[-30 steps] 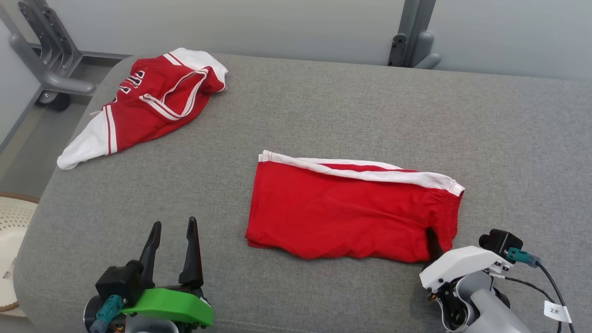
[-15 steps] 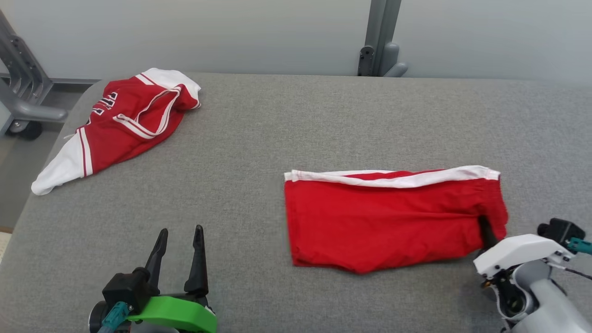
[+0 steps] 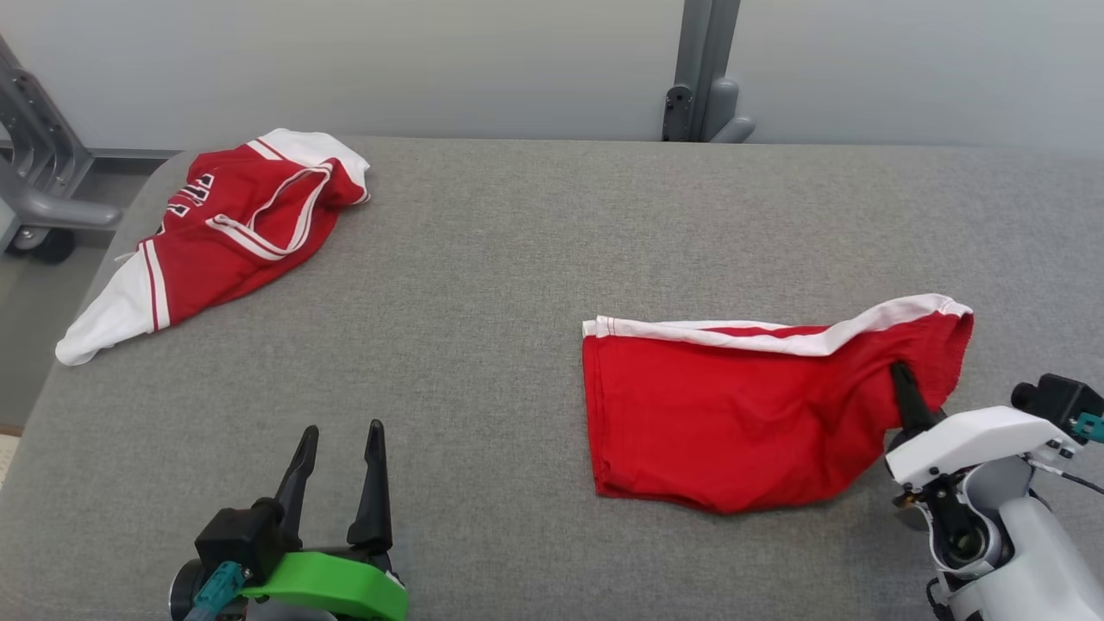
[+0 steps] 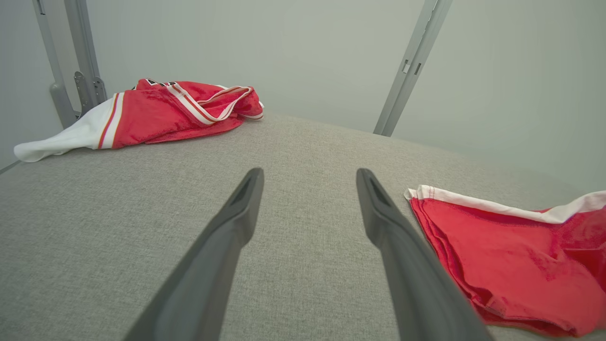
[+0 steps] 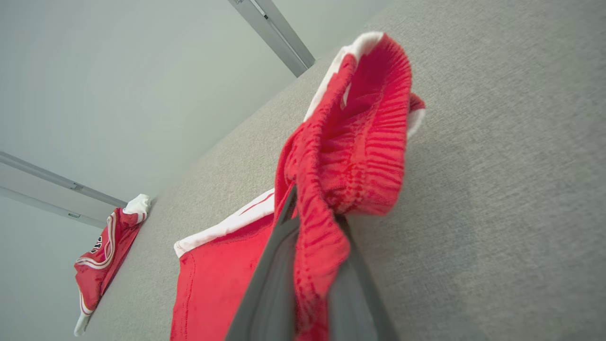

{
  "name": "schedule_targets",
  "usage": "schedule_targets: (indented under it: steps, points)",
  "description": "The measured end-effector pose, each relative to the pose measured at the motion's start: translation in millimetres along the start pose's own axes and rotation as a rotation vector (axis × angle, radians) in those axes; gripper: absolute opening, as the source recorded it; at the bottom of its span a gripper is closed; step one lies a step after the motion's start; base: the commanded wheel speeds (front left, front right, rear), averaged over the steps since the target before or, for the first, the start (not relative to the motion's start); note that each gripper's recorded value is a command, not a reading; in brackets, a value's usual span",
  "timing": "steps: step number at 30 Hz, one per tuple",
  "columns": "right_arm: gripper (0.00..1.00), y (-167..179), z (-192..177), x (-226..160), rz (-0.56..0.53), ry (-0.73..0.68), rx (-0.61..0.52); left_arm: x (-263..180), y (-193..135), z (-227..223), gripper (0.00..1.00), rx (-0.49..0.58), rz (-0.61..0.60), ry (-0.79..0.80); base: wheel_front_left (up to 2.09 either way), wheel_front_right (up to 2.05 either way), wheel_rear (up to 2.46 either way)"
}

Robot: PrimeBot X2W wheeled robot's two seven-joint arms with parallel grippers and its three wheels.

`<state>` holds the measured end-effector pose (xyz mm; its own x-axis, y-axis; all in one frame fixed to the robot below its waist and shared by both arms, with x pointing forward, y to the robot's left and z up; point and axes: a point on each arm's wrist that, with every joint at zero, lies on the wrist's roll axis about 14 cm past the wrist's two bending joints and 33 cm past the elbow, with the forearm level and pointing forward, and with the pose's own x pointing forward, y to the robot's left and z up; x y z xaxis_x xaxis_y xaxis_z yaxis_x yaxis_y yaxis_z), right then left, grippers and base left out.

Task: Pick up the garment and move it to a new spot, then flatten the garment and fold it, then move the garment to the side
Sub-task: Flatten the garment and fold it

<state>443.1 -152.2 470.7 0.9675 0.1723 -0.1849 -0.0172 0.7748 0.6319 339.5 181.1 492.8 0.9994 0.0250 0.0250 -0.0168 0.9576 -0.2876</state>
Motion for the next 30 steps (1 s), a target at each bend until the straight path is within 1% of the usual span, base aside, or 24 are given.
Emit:
schedule_targets:
  steps: [3,8,10,12,15,18,23,25,29,30]
  points:
    - [0.00,31,-6,3,0.077,0.007,0.002,-2,5,4,1.00,0.004,0.013,-0.012,0.00,0.00,0.00]
    - [0.00,75,-23,4,0.186,0.054,-0.024,-8,12,11,1.00,0.008,0.036,-0.034,0.00,0.00,0.00]
    - [0.00,87,-32,4,0.214,0.078,-0.048,-10,16,14,1.00,0.009,0.047,-0.041,0.00,0.00,0.00]
    - [0.00,96,-41,4,0.235,0.106,-0.095,-13,19,16,1.00,0.009,0.057,-0.048,0.00,0.00,0.00]
    - [0.00,105,-60,5,0.258,0.159,-0.152,-17,24,19,1.00,0.005,0.076,-0.058,0.00,0.00,0.00]
    - [0.00,116,-78,5,0.289,0.209,-0.239,-21,28,20,1.00,0.003,0.092,-0.064,0.00,0.00,0.00]
    - [0.00,119,-117,-1,0.309,0.343,-0.282,-26,34,22,1.00,0.001,0.112,-0.071,0.00,0.00,0.00]
    - [0.00,119,-123,-2,0.309,0.361,-0.293,-27,34,23,1.00,0.001,0.114,-0.072,0.00,0.00,0.00]
    - [0.00,119,-133,1,0.313,0.389,-0.357,-30,36,24,1.00,-0.003,0.121,-0.077,0.00,0.00,0.00]
    - [0.06,120,-134,2,0.316,0.389,-0.361,-30,36,24,1.00,-0.005,0.124,-0.077,0.00,0.00,0.00]
